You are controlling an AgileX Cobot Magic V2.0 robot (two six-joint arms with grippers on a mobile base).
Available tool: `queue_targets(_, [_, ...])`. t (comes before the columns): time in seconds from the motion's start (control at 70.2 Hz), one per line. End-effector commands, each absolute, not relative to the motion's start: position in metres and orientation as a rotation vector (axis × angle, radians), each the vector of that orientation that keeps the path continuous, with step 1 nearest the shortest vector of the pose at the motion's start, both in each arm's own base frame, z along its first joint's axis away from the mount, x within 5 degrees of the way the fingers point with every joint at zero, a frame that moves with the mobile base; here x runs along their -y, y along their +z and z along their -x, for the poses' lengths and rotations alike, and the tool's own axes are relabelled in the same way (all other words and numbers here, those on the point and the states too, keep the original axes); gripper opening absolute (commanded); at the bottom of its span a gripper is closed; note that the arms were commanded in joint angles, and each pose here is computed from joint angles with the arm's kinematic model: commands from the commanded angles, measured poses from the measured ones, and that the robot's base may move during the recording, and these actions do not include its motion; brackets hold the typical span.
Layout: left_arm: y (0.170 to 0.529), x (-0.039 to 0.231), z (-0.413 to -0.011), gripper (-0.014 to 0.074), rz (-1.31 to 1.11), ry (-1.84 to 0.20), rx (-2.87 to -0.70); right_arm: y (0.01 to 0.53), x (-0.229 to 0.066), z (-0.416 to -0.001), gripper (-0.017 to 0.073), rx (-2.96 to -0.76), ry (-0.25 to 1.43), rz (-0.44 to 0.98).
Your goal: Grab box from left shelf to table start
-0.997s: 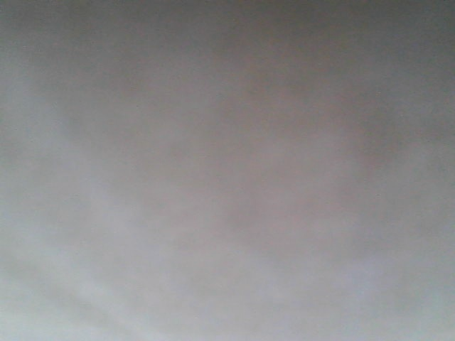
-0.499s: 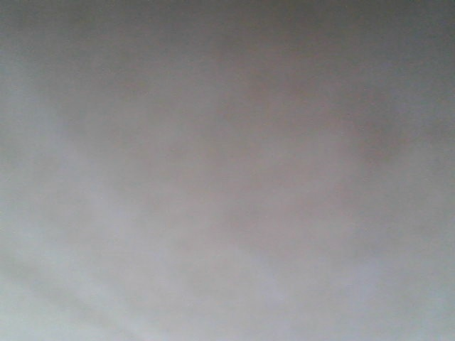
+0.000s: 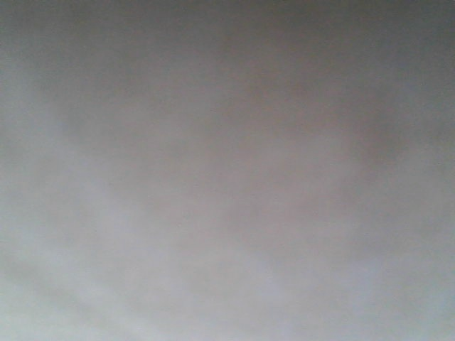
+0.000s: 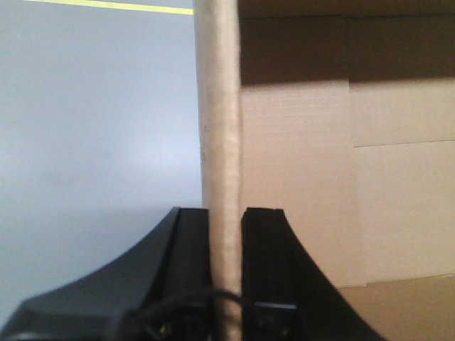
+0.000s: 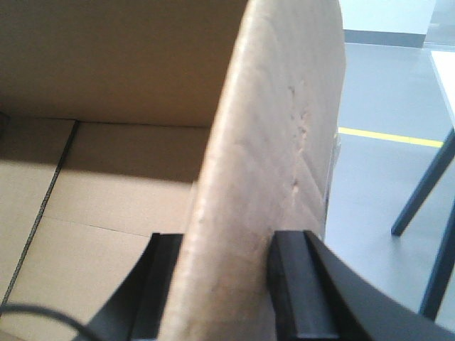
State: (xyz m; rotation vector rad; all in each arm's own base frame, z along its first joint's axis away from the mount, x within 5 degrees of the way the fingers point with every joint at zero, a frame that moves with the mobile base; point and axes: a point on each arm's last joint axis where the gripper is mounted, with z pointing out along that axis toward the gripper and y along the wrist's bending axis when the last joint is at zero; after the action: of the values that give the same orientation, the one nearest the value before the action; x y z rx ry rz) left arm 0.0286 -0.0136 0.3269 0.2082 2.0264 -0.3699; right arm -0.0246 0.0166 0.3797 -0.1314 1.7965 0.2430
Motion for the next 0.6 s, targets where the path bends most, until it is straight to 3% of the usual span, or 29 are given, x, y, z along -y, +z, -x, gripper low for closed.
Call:
queue_targets(0.0, [0.3418,0.0084,-0.0329,-0.0093,-0.22,-0.276,-1.908,0.4007,-0.0121,0.0225,0.0057,-1.639,0.181,0.114])
queue_targets(0.584, [0.3418,0.0084,-0.0329,-0.0093,-0.22,-0.276,-1.908,0.4007,-0.0121,0.0225,0.0057,-1.639,0.181,0.114])
